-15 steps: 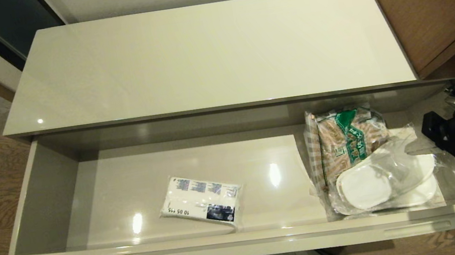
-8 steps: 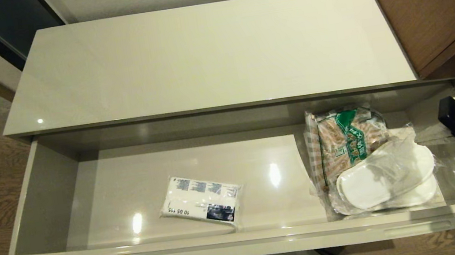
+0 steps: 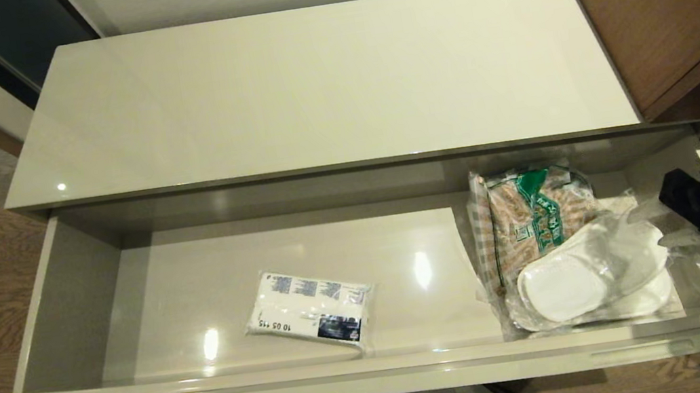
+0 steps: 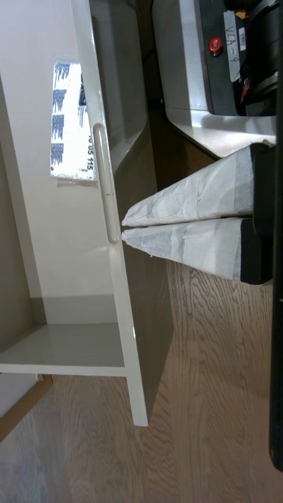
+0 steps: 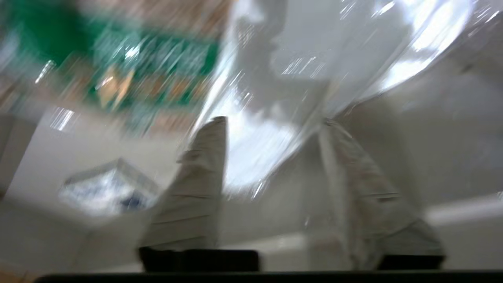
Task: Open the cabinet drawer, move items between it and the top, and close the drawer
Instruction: Take out the disposable slippers from the drawer
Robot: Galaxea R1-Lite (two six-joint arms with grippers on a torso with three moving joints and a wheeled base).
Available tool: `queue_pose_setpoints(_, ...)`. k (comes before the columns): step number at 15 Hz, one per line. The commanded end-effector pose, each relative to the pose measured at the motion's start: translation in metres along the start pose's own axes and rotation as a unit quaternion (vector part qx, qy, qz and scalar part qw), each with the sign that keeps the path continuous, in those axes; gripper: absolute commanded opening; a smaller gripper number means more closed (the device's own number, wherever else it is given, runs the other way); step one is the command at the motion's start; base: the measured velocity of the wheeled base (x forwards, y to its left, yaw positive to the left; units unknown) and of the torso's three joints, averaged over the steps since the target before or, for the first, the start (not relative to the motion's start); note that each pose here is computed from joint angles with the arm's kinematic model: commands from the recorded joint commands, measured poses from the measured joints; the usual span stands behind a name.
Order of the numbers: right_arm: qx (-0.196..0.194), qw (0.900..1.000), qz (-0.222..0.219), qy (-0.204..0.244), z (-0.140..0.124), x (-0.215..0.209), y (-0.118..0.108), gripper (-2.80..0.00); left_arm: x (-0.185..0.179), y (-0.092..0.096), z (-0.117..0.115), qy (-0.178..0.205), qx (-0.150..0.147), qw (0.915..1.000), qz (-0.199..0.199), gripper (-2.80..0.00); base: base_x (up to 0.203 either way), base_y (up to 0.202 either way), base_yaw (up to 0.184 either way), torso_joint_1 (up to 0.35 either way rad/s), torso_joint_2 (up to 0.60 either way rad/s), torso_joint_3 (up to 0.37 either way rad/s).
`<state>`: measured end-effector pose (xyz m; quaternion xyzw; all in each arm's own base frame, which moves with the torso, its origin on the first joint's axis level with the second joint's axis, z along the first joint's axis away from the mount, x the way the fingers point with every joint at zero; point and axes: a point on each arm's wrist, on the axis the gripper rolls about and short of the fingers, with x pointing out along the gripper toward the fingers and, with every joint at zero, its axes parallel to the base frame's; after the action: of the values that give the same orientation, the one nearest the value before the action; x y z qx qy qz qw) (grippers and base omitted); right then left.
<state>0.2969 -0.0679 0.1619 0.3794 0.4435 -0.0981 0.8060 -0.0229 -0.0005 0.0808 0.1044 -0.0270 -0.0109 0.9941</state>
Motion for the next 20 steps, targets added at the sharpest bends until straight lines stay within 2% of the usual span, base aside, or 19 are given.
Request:
queue_pose_setpoints(1,0.032,0.998,-0.042,0.021,0.02,0.05,-0.022,0.0,0.0,0.0,0.0,0.0,0.001,1.0,0.0,-2.8,0.0,0.0,0.0,0.0,0.0,0.0)
queue_pose_setpoints(5,0.063,0.994,-0.085,-0.019,0.052,0.068,-0.052,0.0,0.0,0.0,0.0,0.0,0.001,1.0,0.0,-2.8,0.0,0.0,0.0,0.0,0.0,0.0)
queue_pose_setpoints(7,0.065,0.993,-0.093,-0.024,0.058,0.068,-0.064,0.0,0.0,0.0,0.0,0.0,0.001,1.0,0.0,-2.8,0.0,0.0,0.0,0.0,0.0,0.0)
queue_pose_setpoints(10,0.066,0.993,-0.096,-0.017,0.056,0.07,-0.067,0.0,0.0,0.0,0.0,0.0,0.001,1.0,0.0,-2.8,0.0,0.0,0.0,0.0,0.0,0.0)
queue_pose_setpoints(14,0.062,0.994,-0.086,-0.007,0.049,0.066,-0.061,0.0,0.0,0.0,0.0,0.0,0.001,1.0,0.0,-2.8,0.0,0.0,0.0,0.0,0.0,0.0)
queue_pose_setpoints(17,0.039,0.998,-0.058,0.005,0.033,0.057,-0.043,0.0,0.0,0.0,0.0,0.0,0.001,1.0,0.0,-2.8,0.0,0.0,0.0,0.0,0.0,0.0)
queue_pose_setpoints(20,0.031,0.998,-0.056,0.009,0.027,0.057,-0.034,0.0,0.0,0.0,0.0,0.0,0.001,1.0,0.0,-2.8,0.0,0.0,0.0,0.0,0.0,0.0)
